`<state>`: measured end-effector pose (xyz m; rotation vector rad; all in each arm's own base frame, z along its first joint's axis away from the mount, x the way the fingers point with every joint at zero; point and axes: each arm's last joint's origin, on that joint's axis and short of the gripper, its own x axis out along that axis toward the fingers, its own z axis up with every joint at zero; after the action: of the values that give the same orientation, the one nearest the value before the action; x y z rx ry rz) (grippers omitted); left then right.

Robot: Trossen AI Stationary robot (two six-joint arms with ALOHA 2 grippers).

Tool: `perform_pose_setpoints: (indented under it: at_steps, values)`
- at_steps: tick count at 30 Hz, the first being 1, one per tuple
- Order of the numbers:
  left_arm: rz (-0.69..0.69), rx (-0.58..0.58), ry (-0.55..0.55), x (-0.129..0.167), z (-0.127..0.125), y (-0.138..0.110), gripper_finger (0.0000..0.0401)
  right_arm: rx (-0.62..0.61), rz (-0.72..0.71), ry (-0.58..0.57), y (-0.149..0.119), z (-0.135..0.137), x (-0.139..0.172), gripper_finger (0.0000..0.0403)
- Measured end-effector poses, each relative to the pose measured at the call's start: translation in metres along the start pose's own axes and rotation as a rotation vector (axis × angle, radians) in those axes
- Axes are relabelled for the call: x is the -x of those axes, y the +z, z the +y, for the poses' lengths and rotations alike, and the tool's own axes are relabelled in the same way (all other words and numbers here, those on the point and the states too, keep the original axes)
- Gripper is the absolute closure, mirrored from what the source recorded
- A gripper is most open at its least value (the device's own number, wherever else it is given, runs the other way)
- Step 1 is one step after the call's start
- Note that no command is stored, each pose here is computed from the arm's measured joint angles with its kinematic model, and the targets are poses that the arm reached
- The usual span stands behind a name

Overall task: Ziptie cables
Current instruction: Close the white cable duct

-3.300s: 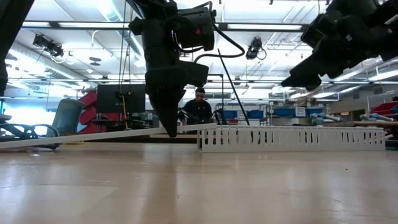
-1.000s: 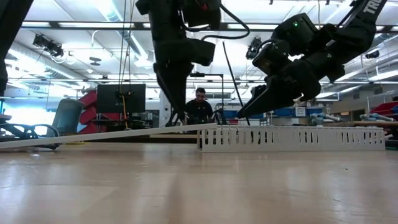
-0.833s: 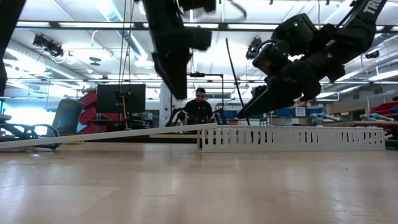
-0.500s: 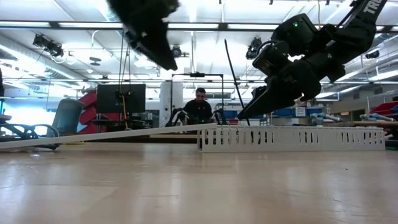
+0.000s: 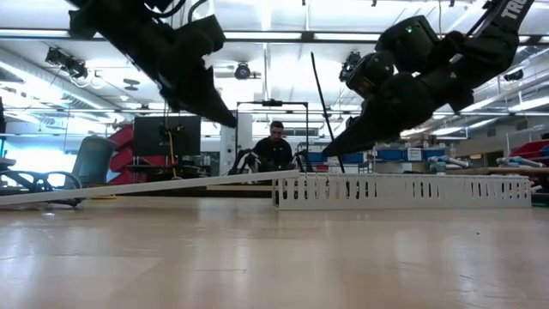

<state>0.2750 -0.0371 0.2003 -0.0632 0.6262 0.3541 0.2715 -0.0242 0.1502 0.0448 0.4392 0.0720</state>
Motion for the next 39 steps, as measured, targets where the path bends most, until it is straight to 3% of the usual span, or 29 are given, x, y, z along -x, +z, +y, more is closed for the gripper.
perform_pose_setpoints:
  at_steps: [6,12,22,34,39]
  values:
    - [-0.019,-0.015,-0.083,0.0,-0.003,0.004,0.0399,0.008,-0.046,-0.001,0.004,0.0,0.0,0.0208]
    - [-0.028,-0.005,-0.099,-0.001,-0.003,0.002,0.0401,0.026,-0.048,-0.005,0.007,0.0,-0.001,0.0209]
    - [-0.04,-0.001,-0.133,-0.002,-0.005,0.003,0.0401,0.116,0.155,0.005,0.032,-0.007,-0.015,0.0206]
    - [-0.027,0.0,-0.145,-0.02,-0.012,-0.004,0.0401,0.165,0.252,0.027,0.036,-0.012,-0.03,0.0128]
    - [-0.019,-0.009,-0.143,-0.021,-0.012,-0.006,0.0401,0.183,0.281,0.035,0.035,-0.012,-0.042,0.012]
